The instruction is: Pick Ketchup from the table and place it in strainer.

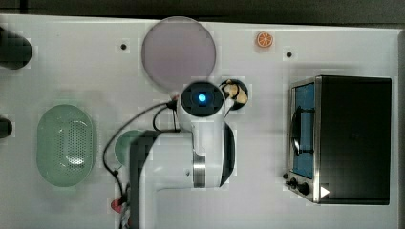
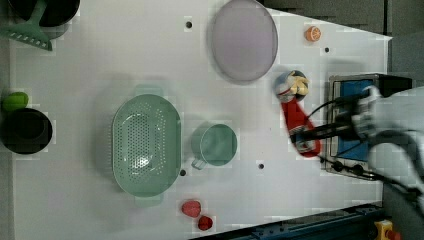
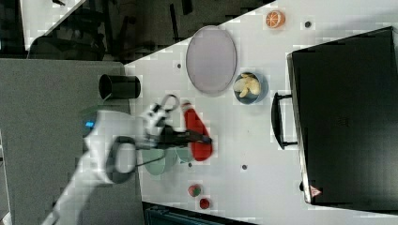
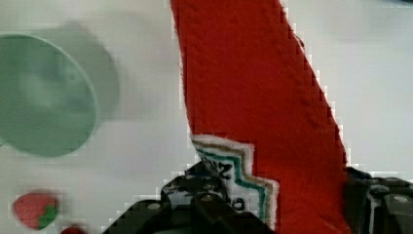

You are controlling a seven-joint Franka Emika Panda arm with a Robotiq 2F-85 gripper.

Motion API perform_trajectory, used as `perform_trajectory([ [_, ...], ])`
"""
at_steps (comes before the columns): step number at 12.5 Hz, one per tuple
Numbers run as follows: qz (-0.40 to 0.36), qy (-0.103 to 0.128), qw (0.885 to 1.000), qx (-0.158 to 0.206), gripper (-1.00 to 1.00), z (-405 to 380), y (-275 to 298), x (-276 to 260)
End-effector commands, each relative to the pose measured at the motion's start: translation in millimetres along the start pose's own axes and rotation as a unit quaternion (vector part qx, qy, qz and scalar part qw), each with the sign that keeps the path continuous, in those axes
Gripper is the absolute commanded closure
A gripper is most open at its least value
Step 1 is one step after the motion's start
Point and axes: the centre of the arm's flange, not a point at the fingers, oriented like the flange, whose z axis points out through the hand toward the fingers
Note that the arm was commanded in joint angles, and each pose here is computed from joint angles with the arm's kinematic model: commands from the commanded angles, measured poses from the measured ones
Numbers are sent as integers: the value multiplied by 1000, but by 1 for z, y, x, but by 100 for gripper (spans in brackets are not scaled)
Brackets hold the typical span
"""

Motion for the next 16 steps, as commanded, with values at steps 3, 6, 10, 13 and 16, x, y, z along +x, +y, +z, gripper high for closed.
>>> perform_trajectory([
  [3, 19, 48, 999, -14, -24, -106, -74, -3],
  [6, 28, 51, 998, -19, -24, -103, -137, -5],
  [10, 60, 59, 996, -22, -24, -83, -228, -15],
  [13, 69, 78, 995, 5, -24, -54, -290, -15],
  [16, 81, 81, 992, 56, -24, -11, -338, -8],
])
